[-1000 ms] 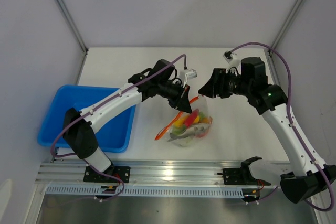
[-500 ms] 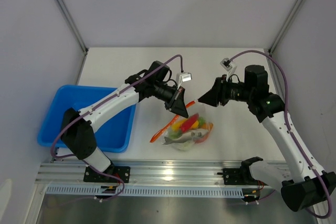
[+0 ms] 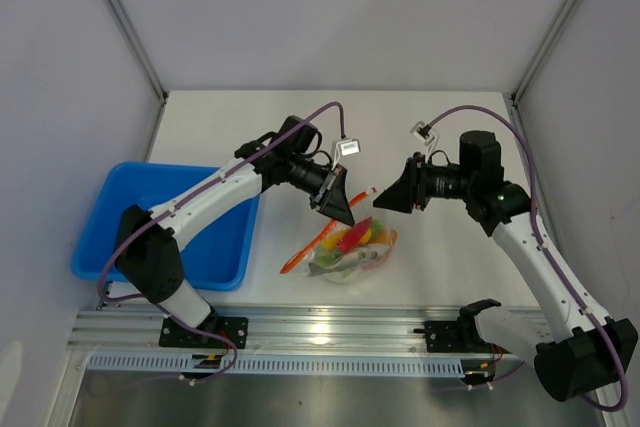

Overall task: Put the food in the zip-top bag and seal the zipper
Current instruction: Adjust the zipper food storage bag at the center of the board.

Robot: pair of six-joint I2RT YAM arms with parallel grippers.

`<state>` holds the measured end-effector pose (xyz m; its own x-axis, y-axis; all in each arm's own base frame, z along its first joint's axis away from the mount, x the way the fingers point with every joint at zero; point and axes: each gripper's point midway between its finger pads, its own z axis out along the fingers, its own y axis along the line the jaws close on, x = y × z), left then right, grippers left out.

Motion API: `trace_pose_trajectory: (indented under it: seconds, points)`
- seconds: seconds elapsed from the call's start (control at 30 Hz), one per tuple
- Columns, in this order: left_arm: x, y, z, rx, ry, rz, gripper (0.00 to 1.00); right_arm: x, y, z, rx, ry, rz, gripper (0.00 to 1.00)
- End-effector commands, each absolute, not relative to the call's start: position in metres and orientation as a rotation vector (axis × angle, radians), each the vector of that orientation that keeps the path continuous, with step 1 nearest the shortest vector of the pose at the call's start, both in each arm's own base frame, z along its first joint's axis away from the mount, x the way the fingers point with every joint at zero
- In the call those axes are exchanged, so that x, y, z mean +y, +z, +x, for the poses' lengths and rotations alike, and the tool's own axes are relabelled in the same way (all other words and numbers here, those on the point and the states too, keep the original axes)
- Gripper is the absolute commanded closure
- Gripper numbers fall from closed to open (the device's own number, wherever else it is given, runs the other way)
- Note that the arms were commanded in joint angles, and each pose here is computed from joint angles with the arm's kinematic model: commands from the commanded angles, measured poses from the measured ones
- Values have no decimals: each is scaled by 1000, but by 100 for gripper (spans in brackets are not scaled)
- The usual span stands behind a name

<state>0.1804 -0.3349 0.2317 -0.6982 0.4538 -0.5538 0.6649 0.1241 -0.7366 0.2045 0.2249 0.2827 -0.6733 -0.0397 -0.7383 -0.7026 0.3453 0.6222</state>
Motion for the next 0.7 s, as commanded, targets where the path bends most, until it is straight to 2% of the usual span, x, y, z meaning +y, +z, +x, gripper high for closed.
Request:
trace_pose_trajectory:
  seconds: [0.0, 0.2, 0.4, 0.47, 0.6, 0.67]
  points:
    - [-337, 259, 176, 2050, -1692, 1204, 99, 227, 293, 217, 1910, 1317, -672, 52]
    - [-335, 258, 175, 2056, -1704, 1206, 99, 224, 287, 230, 1938, 1246, -672, 39]
    - [-335, 254, 175, 2068, -1717, 1202, 99, 224, 270, 234, 1987, 1229, -718, 38]
    - [-335, 252, 177, 2074, -1720, 1199, 99, 227, 269, 229, 1984, 1289, -745, 40]
    - [-337, 253, 179, 2078, -1728, 1194, 100, 236, 266, 221, 1973, 1415, -775, 52]
    - [-337, 253, 181, 2078, -1728, 1192, 99, 239, 267, 217, 1949, 1452, -785, 53]
